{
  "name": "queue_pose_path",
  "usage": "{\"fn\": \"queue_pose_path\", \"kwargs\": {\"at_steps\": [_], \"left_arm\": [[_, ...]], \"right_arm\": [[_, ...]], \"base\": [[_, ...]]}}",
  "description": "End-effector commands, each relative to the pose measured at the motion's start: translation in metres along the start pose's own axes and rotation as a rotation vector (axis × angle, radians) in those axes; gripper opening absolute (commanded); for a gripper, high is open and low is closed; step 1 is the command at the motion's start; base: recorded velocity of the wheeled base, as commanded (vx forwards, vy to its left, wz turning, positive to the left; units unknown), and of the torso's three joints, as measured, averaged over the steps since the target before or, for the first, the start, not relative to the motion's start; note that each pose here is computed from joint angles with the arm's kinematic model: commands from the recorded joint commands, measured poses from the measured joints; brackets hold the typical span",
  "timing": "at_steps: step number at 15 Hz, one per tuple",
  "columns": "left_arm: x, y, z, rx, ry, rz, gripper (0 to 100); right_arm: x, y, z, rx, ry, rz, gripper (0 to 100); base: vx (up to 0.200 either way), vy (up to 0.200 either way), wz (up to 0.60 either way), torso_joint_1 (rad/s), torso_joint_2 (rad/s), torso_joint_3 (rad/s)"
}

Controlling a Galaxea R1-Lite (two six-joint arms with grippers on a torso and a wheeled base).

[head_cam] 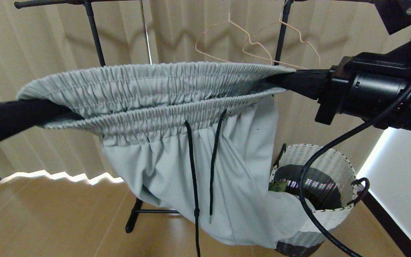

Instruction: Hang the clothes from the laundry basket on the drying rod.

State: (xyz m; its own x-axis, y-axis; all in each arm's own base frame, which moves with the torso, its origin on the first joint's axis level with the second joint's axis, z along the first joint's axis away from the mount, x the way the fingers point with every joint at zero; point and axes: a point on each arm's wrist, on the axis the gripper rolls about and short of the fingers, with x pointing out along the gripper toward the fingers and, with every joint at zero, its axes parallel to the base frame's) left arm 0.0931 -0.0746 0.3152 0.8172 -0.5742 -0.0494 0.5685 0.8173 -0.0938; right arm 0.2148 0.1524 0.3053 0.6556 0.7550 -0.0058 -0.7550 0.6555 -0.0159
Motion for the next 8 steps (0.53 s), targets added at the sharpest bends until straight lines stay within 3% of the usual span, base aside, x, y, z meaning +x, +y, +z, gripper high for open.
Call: {"fn": "queue_pose_path", "kwargs": {"at_steps": [1,4,8], "left_arm": [[-0.008,0.002,0.023,-0.002,-0.083,0.028,0],[-0.009,0.0,0.054,-0.003,-0.131,0.016,0],[0.005,-0.002,0.061,0.029,-0.127,0.003,0]], "right_arm": [[0.01,-0.003,0.006,0.001,-0.021,0.001,0],[0.009,-0.003,0.022,0.014,-0.075,0.002,0],[0.008,-0.003,0.029,0.008,-0.098,-0.001,0]], "base": [[0.0,0.0,0.0,0.0,0.0,0.0],[0.0,0.0,0.0,0.0,0.0,0.0],[0.0,0.0,0.0,0.0,0.0,0.0]]}}
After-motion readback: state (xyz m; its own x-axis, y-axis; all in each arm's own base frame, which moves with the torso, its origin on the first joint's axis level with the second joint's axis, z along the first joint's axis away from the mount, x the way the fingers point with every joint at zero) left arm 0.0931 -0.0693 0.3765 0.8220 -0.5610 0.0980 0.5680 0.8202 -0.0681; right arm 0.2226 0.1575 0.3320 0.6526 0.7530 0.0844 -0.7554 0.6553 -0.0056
